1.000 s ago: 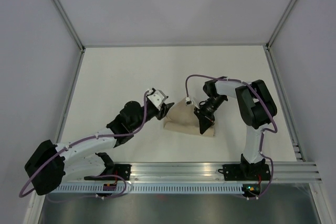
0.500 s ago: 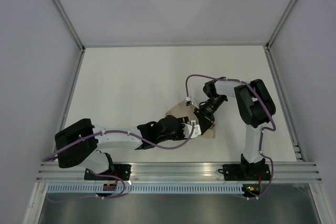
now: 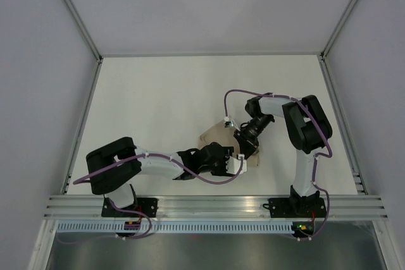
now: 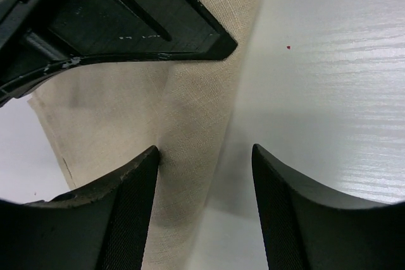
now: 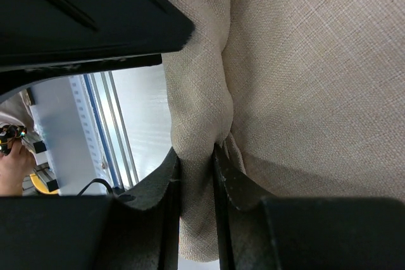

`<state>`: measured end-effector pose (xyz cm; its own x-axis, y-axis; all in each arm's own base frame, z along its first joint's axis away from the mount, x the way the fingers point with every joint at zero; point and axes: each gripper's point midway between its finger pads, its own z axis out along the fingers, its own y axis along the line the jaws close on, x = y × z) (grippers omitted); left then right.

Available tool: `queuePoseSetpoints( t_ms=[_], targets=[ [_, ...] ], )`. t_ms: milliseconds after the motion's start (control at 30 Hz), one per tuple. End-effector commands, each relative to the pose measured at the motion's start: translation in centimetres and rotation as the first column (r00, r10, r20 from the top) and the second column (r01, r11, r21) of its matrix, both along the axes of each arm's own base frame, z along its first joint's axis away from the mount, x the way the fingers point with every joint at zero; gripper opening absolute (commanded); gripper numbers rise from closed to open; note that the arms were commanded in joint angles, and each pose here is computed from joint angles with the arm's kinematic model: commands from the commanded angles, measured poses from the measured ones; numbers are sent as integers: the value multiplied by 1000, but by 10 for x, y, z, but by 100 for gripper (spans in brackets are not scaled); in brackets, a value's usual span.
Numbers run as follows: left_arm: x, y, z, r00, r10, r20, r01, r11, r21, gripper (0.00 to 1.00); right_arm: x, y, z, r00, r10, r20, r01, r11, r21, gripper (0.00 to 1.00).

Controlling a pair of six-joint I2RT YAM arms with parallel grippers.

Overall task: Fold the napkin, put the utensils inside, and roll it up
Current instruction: Roll the napkin with the utensil

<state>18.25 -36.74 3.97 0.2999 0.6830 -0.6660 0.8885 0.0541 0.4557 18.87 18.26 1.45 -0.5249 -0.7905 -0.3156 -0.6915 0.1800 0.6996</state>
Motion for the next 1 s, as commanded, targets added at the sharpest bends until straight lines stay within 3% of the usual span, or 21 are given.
queuePoseSetpoints(
  t_ms=[0,200,500,600,633,733,967],
  targets=[
    [5,-20,11,997,-55,51,57,997,-44,65,20,-21,-55,982,115,148,-98,989,-113,0],
    [13,-16,-3,999,-24,23,25,999,-45,60,20,-22,-55,982,113,151,-96,989,-117,1],
    [-3,-18,-31,992,-62,-106,62,998,-8,15,26,-22,-49,973,103,207,-79,990,-118,2],
    [-8,-20,-31,985,-68,-157,66,998,-20,2,31,-19,-39,962,80,259,-54,993,-106,20],
    [-12,-20,-34,979,-81,-190,79,997,-16,2,33,-17,-35,960,68,272,-42,994,-99,33],
    [-16,-21,-35,955,-85,-284,80,996,-28,2,38,-10,-11,945,35,325,-21,999,-47,50],
    [-14,-14,-36,892,-53,-450,30,998,-57,2,76,-6,43,891,-176,418,164,984,66,59]
  ],
)
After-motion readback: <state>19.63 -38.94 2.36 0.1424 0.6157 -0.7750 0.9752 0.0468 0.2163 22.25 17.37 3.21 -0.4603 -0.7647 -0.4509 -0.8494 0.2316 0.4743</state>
